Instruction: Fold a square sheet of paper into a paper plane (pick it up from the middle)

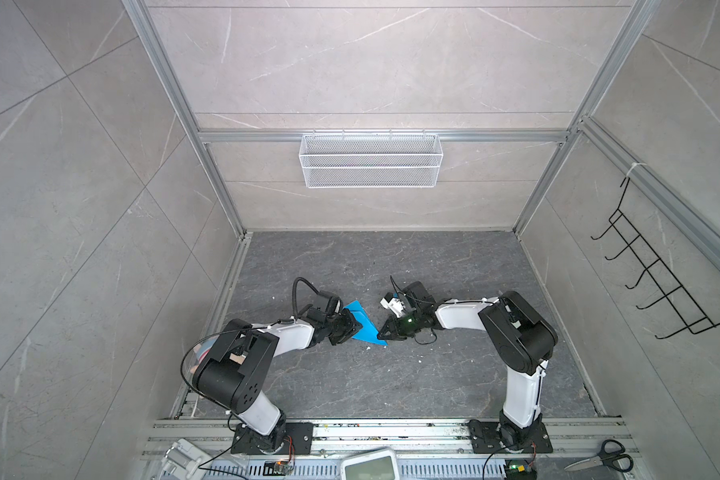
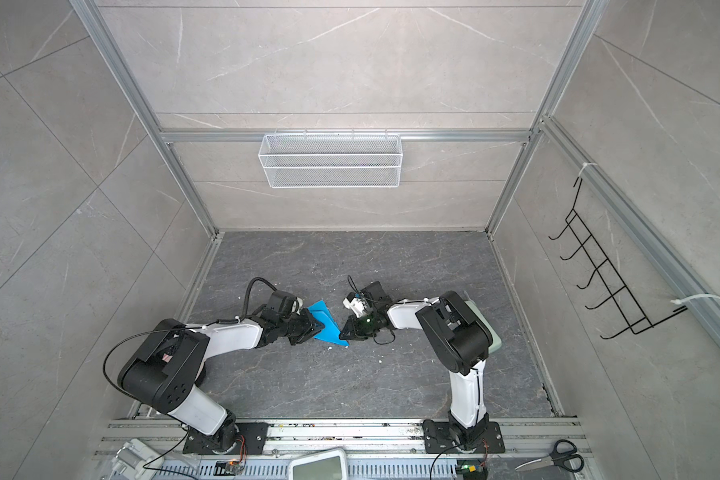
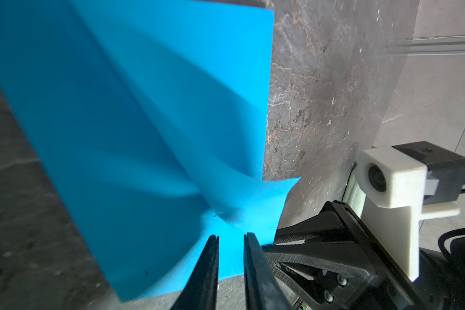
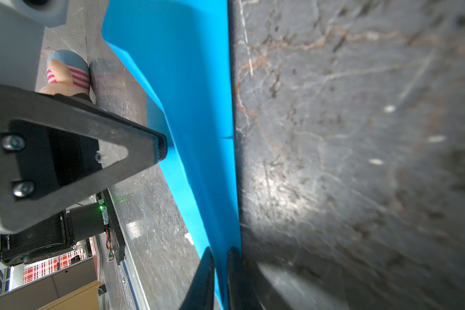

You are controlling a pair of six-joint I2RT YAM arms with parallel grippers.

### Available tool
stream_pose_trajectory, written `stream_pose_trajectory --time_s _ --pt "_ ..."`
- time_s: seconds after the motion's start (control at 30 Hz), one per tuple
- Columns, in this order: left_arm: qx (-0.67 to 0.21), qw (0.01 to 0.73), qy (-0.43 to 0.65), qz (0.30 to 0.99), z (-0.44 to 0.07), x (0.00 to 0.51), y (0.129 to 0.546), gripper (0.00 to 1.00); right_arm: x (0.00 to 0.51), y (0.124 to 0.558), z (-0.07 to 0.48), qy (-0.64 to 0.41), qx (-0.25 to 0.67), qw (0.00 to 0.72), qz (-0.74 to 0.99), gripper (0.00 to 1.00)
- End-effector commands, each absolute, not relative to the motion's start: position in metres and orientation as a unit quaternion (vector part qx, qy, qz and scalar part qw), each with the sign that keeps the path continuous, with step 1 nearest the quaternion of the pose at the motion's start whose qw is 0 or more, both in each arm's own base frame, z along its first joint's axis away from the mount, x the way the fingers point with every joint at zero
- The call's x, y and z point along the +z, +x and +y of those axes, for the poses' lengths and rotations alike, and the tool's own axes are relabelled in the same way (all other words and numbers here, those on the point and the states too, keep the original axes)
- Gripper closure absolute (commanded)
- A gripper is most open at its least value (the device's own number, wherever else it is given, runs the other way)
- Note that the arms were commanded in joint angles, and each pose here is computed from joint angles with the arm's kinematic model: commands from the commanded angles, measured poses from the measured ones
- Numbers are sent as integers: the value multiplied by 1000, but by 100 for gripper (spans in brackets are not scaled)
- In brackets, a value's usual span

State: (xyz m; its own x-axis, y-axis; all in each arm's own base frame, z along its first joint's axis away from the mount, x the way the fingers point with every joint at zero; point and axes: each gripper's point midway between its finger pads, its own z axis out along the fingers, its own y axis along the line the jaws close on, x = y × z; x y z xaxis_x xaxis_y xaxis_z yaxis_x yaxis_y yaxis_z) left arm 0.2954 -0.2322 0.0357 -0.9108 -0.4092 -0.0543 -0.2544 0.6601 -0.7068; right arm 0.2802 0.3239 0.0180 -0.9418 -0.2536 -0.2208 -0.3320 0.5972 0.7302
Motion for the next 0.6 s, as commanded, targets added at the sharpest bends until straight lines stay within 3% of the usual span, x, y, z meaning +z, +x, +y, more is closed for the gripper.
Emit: stream_pose_trajectory --time_s 0.0,0.57 --pt "-381 122 -182 898 -240 44 314 78 -26 272 301 -140 350 27 926 84" --pt "-385 111 -176 899 -249 38 322 82 -37 269 298 -145 335 13 931 83"
